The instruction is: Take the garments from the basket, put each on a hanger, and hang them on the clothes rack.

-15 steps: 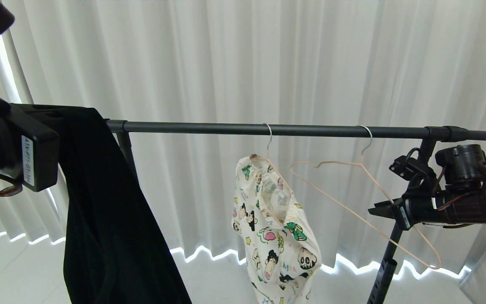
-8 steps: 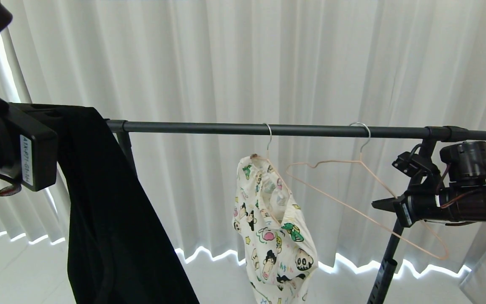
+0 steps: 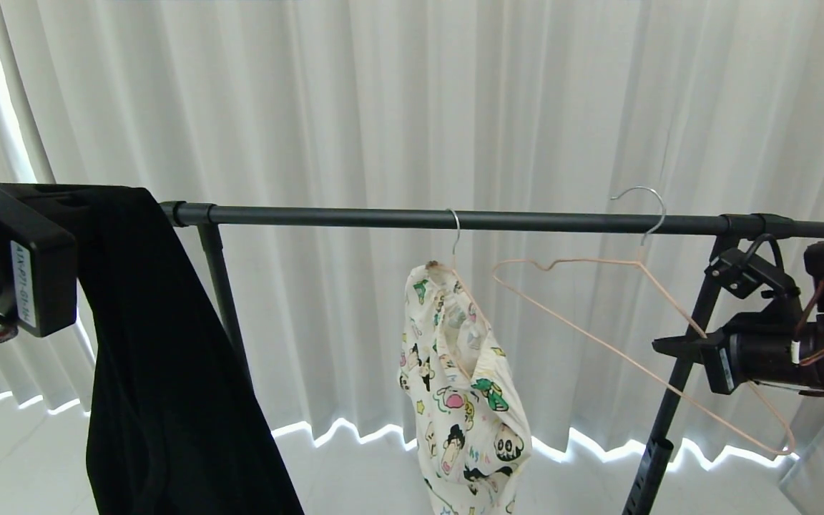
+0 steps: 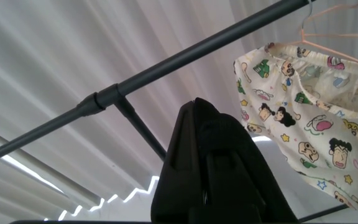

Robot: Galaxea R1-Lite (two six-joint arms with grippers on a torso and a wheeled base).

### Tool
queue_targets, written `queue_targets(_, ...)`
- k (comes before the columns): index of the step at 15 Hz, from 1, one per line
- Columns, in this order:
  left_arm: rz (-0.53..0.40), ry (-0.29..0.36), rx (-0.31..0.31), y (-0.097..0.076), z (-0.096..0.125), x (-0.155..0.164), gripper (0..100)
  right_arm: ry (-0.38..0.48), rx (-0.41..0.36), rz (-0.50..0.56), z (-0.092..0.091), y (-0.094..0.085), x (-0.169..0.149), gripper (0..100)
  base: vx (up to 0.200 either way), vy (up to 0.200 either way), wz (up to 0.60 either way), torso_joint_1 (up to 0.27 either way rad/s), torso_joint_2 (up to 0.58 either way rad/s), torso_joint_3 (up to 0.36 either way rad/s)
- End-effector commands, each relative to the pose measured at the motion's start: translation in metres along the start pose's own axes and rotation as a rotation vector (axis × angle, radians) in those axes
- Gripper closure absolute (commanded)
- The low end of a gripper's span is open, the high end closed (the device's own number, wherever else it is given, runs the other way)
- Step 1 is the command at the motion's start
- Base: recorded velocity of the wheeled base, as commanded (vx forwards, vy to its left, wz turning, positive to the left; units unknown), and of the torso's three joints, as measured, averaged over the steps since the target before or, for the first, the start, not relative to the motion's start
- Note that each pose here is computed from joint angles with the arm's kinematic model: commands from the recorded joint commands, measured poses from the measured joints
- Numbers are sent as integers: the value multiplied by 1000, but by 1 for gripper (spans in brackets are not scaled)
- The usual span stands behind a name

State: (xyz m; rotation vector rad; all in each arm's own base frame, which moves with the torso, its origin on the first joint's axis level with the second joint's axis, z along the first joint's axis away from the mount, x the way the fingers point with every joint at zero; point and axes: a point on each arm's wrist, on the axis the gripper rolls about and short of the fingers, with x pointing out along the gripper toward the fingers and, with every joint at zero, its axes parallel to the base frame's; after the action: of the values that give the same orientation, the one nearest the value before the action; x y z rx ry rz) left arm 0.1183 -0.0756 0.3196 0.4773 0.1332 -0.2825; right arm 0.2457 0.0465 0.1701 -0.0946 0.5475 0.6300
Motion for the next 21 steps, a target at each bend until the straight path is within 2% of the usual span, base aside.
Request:
queue_targets(1, 2, -6, -2, 1, -1, -3, 100, -51, -25, -14, -6, 15, -30, 100, 0, 0, 0, 0, 0, 0)
queue_targets(3, -1, 1, 1, 0, -5, -4, 100, -84, -42, -36, -11, 25, -48, 100, 0, 0, 0, 0, 0, 0)
queue_targets(5, -5, 14, 6, -2, -10, -5, 100, -86, -48, -104, -22, 32, -62, 100, 0, 0, 0, 0, 0, 0)
queue_targets(8, -11, 35, 14, -5, -18, -6, 100, -34, -31, -271, -52, 48, -91, 100, 0, 0, 0, 0, 0, 0)
queue_targets(10, -4, 44, 12, -4, -20, -4, 100, 18, -14, -365, -65, 56, -107, 100, -100, 0, 0, 1, 1, 1)
queue_targets(12, -3, 57, 15, -5, -23, -3, 100, 24, 7, -430, -73, 62, -119, 100, -200, 0, 0, 7, 5, 2)
queue_targets(21, -11, 77, 22, -8, -27, 0, 100, -32, -13, -426, -73, 68, -129, 100, -200, 0, 0, -2, -1, 5)
